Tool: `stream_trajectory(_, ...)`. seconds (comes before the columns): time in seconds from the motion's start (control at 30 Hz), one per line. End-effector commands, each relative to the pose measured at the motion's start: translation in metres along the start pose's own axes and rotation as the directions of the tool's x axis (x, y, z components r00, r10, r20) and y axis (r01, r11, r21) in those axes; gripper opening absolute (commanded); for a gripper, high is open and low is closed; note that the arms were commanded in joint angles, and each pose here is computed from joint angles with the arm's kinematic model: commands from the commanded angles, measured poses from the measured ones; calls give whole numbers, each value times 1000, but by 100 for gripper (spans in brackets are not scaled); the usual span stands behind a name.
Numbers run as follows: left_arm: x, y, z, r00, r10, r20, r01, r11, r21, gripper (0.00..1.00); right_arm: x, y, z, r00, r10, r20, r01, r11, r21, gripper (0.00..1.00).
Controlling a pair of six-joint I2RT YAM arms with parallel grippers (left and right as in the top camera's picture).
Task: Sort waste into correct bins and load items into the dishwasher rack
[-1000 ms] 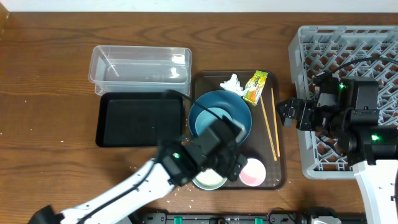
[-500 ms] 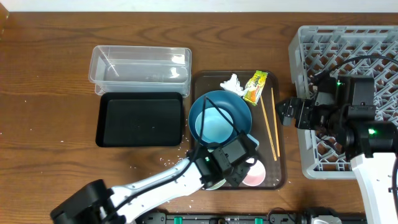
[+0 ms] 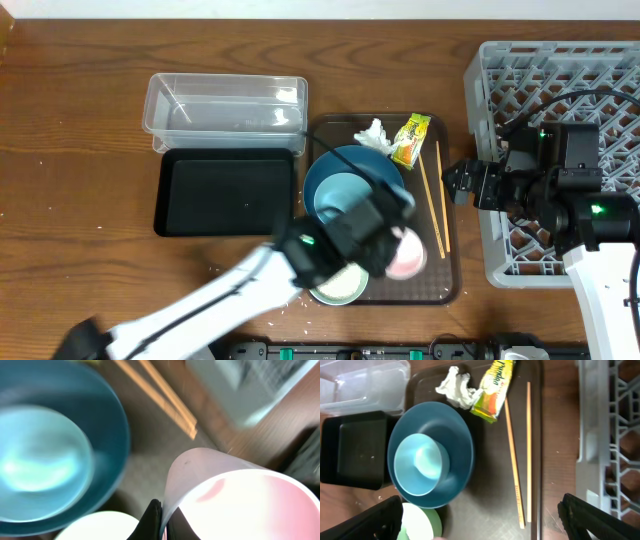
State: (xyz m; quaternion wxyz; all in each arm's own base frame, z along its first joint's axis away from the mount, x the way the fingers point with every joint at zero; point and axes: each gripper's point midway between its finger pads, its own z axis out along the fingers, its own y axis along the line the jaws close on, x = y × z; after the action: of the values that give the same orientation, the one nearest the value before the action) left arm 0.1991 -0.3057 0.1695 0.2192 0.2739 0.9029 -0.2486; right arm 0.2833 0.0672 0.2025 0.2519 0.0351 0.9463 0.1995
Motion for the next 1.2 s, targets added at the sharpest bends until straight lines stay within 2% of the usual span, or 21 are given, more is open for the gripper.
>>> stream_trajectory(0.0,-27,9,-37,990,-132,51,123,981,148,6,-3,32,-6,991,-136,18,137,974,-181,94)
stream_trajectory(0.1,-45,25,-66,965,-259,46,230,914,334,6,0,83,-23,953,-284,105,300,838,-457,90)
stream_trajectory(0.17,-55,36,-85,947,-318,38,268,852,450,6,-1,101,-34,941,-303,151,335,768,-546,89)
stream_trajectory(0.33,-71,53,-124,926,-377,36,262,708,656,6,-3,135,-52,900,-353,257,430,617,-659,94)
stream_trajectory(0.43,-74,50,-138,930,-366,36,231,658,717,6,-1,160,-65,855,-393,337,507,499,-703,99)
stream_trajectory(0.5,-75,46,-142,933,-359,32,221,639,737,6,0,174,-68,840,-405,360,528,457,-716,99)
stream_trajectory(0.57,-77,43,-145,936,-352,31,210,626,751,6,0,186,-68,833,-411,370,536,438,-722,99)
stream_trajectory(0.7,-77,42,-146,934,-358,21,219,617,756,6,-1,197,-55,836,-416,357,535,472,-701,96)
stream_trajectory(0.83,-78,41,-147,935,-353,23,213,614,760,6,9,210,-56,823,-440,358,541,419,-729,83)
stream_trajectory(0.93,-80,41,-148,938,-345,38,196,617,762,6,16,216,-55,819,-454,351,539,397,-743,77)
stream_trajectory(1.0,-82,41,-149,936,-349,39,196,614,765,6,18,218,-54,819,-457,347,536,393,-747,66)
stream_trajectory(1.1,-85,41,-150,937,-346,48,188,615,766,6,17,218,-54,818,-457,350,538,393,-746,61)
stream_trajectory(1.13,-85,41,-150,937,-346,49,187,615,766,11,17,218,-54,817,-457,351,539,392,-745,58)
stream_trajectory(1.17,-85,41,-150,937,-345,51,185,616,766,29,16,217,-54,817,-456,353,541,394,-743,55)
